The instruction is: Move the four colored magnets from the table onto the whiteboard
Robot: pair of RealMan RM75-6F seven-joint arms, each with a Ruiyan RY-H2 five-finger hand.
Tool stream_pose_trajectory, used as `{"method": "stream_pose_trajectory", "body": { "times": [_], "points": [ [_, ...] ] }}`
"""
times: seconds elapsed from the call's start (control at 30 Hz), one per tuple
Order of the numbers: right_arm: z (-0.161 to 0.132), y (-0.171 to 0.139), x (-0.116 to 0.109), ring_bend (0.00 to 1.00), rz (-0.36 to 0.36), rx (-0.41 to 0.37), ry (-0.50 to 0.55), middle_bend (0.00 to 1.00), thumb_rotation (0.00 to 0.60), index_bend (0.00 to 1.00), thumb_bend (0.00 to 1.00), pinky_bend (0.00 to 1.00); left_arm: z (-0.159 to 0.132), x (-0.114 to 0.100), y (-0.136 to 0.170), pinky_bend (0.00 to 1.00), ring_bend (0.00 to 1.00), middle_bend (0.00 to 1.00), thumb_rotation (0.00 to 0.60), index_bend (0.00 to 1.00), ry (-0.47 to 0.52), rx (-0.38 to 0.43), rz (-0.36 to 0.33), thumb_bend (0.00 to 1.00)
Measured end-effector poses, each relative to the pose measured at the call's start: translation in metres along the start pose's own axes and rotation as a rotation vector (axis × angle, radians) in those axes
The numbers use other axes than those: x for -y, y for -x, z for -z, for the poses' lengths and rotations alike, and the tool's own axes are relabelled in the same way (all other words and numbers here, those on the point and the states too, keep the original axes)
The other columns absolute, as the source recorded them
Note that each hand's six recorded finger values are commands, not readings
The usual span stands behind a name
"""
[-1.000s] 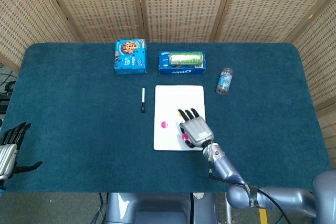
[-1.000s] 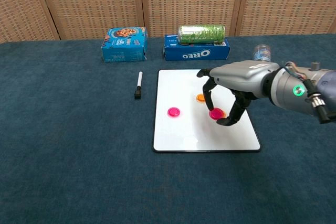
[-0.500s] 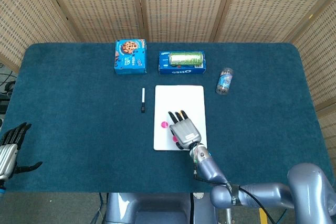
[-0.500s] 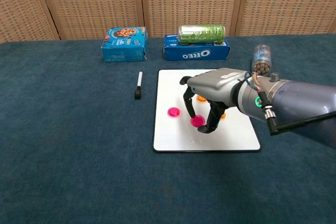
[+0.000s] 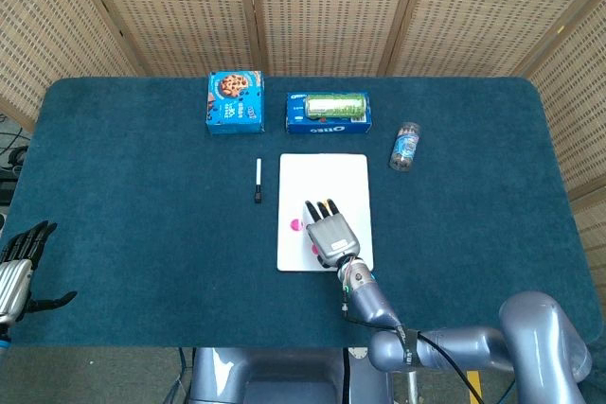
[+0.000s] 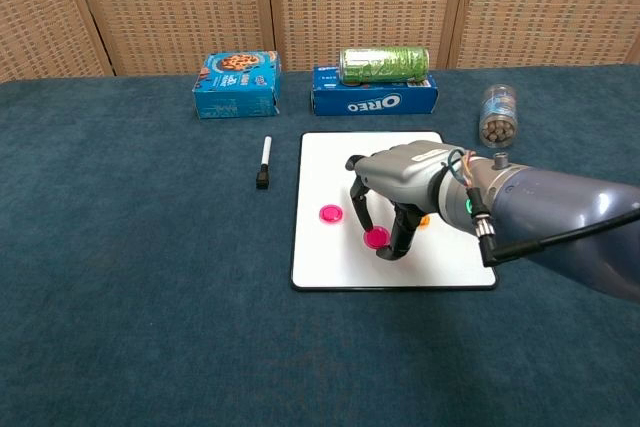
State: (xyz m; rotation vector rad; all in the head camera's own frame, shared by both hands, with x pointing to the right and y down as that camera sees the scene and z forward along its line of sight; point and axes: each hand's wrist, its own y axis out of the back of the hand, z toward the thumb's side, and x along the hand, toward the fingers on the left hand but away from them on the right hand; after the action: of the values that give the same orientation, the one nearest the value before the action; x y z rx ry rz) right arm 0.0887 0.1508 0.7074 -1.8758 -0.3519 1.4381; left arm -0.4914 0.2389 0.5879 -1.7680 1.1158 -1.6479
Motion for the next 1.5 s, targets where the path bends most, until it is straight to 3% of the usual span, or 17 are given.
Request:
{"method": "stream_pose_trajectory", "body": {
  "times": [0.57,0.9,1.2,1.37,1.5],
  "points": [
    [-0.004,0.005,0.004,0.0,-0.017,0.018,-0.001,0.0,0.6,0.52,0.36,0.01,0.003,-0.001,-0.001,0.0,0.0,0.0,0.6,0.0,0.009,-0.005,0.001,0.0],
    [-0.004,0.004,0.003,0.0,-0.018,0.016,-0.005,0.0,0.6,0.41,0.34,0.01,0.004,-0.002,0.0,0.0,0.0,0.0,0.6,0.0,0.013,-0.006,-0.003,0.0],
    [-0.003,0.003,0.001,0.0,-0.017,0.016,-0.005,0.0,0.6,0.41,0.33,0.01,0.004,-0.002,-0.001,0.0,0.0,0.0,0.6,0.0,0.013,-0.006,-0.003,0.0],
    [0.001,-0.004,-0.009,0.0,0.011,0.009,0.003,0.0,0.6,0.41,0.34,0.01,0.004,-0.003,-0.001,0.0,0.0,0.0,0.6,0.0,0.014,-0.004,-0.003,0.0],
    [0.012,-0.019,-0.03,0.0,0.07,-0.005,0.025,0.0,0.6,0.36,0.33,0.01,0.005,-0.004,-0.001,0.0,0.0,0.0,0.6,0.0,0.02,-0.003,-0.008,0.0]
  ]
}}
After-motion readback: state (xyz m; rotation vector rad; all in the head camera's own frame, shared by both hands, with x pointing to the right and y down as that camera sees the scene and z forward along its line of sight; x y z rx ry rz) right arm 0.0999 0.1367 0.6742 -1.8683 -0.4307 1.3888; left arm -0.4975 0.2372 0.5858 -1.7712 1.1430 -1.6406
